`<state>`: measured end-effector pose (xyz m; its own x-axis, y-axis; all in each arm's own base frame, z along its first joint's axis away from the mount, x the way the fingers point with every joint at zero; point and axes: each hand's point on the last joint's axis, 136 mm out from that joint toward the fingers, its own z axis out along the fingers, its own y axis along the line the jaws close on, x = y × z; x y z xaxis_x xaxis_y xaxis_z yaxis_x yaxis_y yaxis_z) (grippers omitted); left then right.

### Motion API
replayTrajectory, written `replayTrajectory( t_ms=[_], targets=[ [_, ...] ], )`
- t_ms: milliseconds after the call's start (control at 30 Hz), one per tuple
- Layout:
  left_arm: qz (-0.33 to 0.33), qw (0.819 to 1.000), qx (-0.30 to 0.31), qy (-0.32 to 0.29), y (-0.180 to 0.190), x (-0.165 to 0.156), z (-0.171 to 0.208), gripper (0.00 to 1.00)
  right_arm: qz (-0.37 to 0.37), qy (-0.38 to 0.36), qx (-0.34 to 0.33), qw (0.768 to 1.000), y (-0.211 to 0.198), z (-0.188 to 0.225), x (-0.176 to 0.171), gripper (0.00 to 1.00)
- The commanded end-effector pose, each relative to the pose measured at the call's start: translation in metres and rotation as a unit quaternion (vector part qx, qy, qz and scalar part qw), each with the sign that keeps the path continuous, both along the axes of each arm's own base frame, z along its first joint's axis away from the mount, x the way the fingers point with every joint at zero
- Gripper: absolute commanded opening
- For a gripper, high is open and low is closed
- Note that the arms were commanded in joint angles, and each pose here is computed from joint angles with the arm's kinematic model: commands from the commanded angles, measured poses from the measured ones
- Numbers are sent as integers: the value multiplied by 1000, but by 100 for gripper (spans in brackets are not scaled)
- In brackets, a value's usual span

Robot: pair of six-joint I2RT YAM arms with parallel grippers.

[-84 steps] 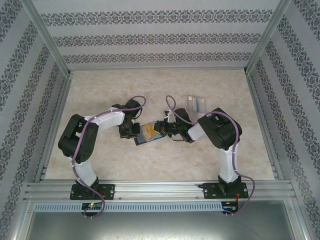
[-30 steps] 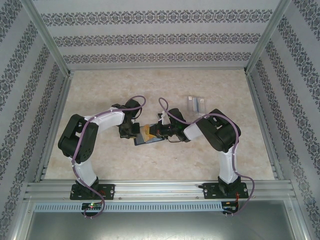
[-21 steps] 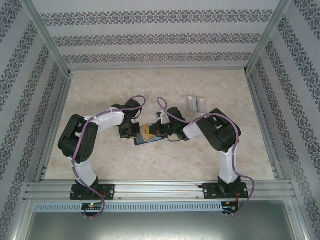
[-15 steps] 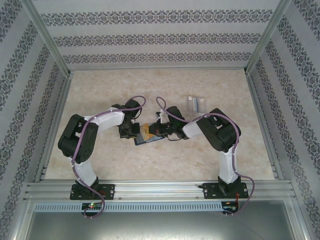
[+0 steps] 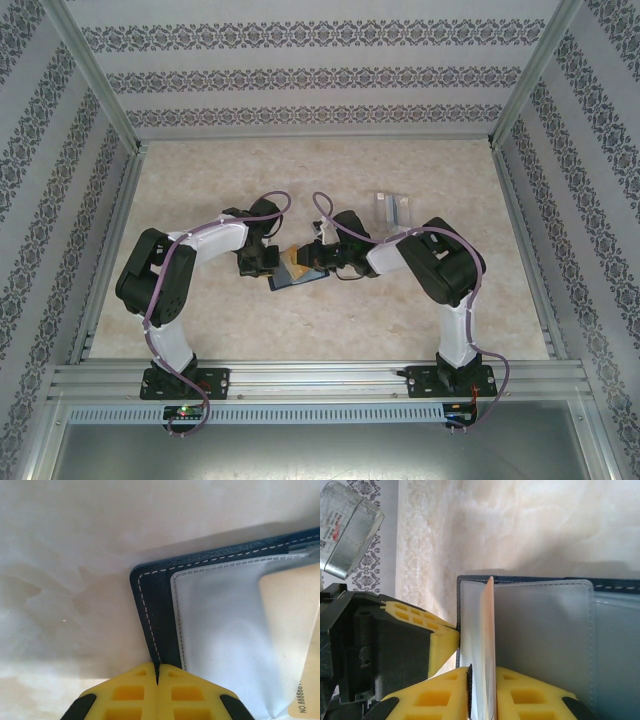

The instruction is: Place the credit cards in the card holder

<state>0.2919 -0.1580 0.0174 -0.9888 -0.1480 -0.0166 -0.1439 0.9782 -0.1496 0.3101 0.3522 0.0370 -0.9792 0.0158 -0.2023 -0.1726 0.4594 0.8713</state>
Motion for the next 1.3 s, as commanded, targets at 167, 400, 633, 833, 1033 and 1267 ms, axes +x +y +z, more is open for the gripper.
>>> replayTrajectory(
  t_ms=[167,400,633,833,1033,1267],
  targets=[
    [-4,1000,6,8,5,-2,-15,7,-7,-7,-27,1000,-2,-6,1,7],
    [-6,1000,5,9,4,-3,-16,7,-19,-32,-43,998,7,-6,-5,0],
    [-6,1000,4,8,4,-3,-16,7,-39,-23,-28,999,11,-3,-7,0],
    [-5,1000,2,6,3,-3,-15,7,-49,-9,-21,999,11,-5,-13,10],
    [-7,1000,4,8,5,-4,-17,7,-55,-19,-47,997,-5,-5,-6,20],
    [-6,1000,4,9,5,-4,-18,7,-48,-46,-90,994,-11,0,-2,27]
  ],
)
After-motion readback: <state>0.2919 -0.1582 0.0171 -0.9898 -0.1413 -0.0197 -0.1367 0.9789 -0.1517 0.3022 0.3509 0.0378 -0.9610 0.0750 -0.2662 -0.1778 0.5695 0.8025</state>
